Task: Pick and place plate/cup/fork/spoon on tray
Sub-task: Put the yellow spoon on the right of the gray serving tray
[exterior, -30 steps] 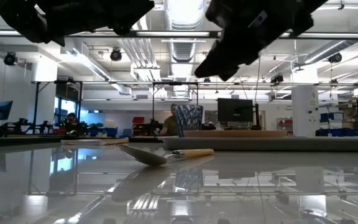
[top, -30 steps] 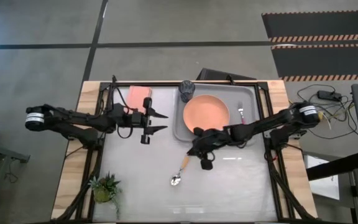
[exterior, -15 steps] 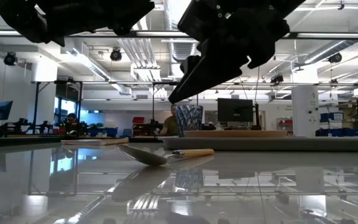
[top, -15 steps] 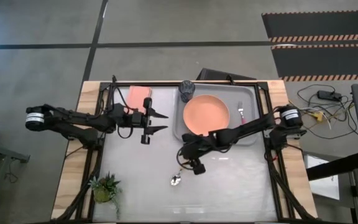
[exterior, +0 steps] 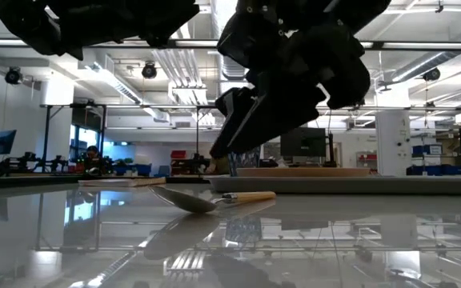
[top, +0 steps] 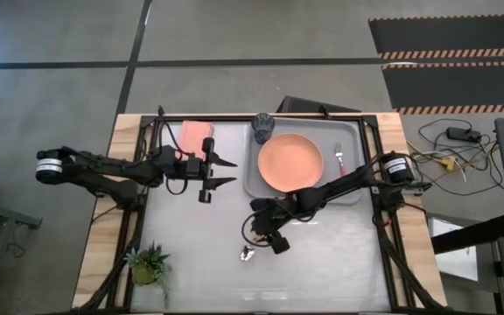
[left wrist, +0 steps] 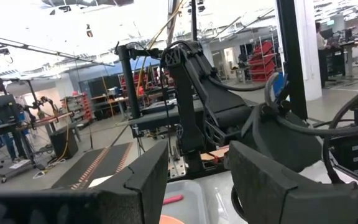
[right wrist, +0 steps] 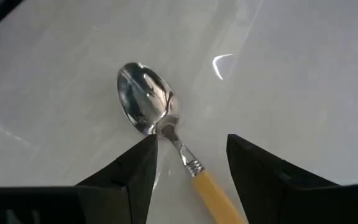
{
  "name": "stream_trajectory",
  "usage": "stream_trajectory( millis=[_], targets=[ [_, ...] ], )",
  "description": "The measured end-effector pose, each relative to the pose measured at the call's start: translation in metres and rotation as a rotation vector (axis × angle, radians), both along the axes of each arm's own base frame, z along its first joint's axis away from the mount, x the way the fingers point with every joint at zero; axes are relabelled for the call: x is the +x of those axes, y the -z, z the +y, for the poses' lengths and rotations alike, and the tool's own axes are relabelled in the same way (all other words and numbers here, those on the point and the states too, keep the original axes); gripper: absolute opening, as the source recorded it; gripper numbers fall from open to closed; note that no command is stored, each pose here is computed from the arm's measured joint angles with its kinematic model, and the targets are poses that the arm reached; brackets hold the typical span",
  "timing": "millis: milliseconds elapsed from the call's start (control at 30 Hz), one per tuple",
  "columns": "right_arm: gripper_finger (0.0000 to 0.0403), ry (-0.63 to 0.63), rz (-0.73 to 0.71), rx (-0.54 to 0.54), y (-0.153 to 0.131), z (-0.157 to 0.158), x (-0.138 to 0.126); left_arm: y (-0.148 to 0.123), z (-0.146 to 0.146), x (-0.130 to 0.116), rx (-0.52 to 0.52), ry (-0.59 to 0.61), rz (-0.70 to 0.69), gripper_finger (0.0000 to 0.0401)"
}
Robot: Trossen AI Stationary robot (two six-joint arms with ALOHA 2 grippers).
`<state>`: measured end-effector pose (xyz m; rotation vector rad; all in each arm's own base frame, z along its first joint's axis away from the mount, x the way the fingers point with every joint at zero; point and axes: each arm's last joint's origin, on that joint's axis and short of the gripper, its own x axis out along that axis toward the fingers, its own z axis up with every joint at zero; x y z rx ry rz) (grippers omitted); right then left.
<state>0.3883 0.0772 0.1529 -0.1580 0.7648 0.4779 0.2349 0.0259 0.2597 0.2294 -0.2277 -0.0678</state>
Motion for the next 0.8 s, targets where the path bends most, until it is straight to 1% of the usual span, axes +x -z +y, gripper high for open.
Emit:
stream_trajectory(
  millis=[67,200,367,467,633,667,800],
  targets=[
    [0.0179,0.001,0.013,-0.001,0.006,0.0,0.001,0.0,0.0,0.0,0.0,0.0,0.0,0.0153],
    [0.0176,-0.003,0.072,-0.016,0.029,0.0,0.003,0.0,0.0,0.0,0.001,0.0,-0.001,0.0153],
    [0.0162,0.0,0.099,-0.016,0.044,0.0,0.006,0.0,0.0,0.0,0.001,0.001,-0.001,0.0153],
    [0.0132,0.011,0.118,-0.014,0.051,0.0,0.006,0.0,0.0,0.0,0.001,0.001,-0.002,0.0153],
    [0.0042,0.034,0.136,0.004,0.052,-0.001,0.006,0.0,0.0,0.0,0.001,0.001,-0.001,0.0153],
    [0.003,0.033,0.135,0.006,0.052,-0.001,0.006,0.0,0.0,0.0,0.001,0.001,-0.001,0.0153],
    [0.0028,0.053,0.125,0.031,0.041,-0.001,0.005,0.0,0.0,0.0,0.0,0.001,-0.001,0.0153]
  ],
)
